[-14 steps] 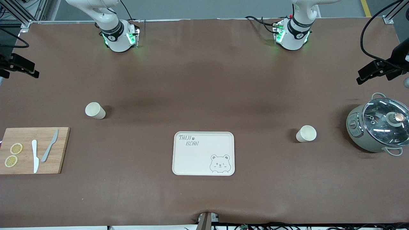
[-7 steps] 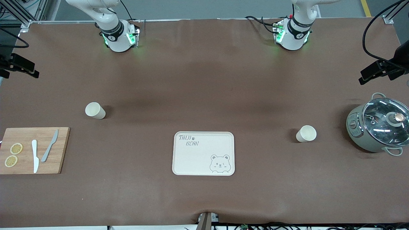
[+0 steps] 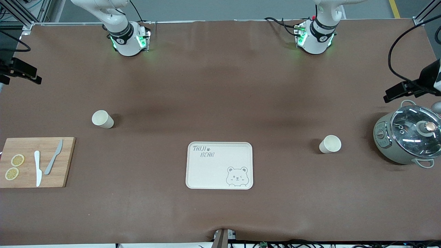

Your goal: Place white IKEA cup upright on tray with both arms

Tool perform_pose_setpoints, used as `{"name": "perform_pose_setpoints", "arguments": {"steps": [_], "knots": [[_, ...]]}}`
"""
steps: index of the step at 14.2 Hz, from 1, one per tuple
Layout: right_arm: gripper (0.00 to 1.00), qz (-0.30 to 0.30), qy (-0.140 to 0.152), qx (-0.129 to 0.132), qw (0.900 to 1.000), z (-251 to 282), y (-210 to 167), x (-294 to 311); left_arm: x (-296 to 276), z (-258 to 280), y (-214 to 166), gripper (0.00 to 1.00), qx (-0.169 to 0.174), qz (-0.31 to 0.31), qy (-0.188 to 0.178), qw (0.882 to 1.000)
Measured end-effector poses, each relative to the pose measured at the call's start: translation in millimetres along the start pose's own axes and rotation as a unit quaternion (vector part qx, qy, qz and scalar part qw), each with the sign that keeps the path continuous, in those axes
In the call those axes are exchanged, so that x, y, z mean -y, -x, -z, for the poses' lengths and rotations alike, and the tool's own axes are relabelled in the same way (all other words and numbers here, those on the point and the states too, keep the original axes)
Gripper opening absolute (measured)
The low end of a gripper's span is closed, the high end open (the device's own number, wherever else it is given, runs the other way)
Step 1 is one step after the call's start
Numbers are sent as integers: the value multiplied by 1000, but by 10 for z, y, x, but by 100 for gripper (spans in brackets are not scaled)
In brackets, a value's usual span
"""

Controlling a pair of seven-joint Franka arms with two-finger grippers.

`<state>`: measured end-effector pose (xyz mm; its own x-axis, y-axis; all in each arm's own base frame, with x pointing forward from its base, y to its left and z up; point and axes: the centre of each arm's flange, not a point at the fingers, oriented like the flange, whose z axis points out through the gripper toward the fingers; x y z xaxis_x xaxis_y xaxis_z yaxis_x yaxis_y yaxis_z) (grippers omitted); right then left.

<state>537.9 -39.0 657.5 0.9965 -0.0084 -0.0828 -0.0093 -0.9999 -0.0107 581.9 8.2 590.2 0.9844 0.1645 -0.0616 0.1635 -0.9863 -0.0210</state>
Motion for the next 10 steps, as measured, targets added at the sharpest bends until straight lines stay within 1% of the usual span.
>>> {"name": "perform_pose_setpoints", "arguments": {"steps": [3, 5, 10], "knots": [[100, -1, 0, 0, 1000, -11, -11, -6, -37, -325, -214, 100, 4, -1, 2, 1000], [100, -1, 0, 1, 1000, -14, -13, -8, -44, -562, -312, 100, -3, -1, 4, 1000], [100, -1, 0, 1, 1000, -18, -17, -12, 15, -1467, -437, 100, -40, 6, 11, 999]]}}
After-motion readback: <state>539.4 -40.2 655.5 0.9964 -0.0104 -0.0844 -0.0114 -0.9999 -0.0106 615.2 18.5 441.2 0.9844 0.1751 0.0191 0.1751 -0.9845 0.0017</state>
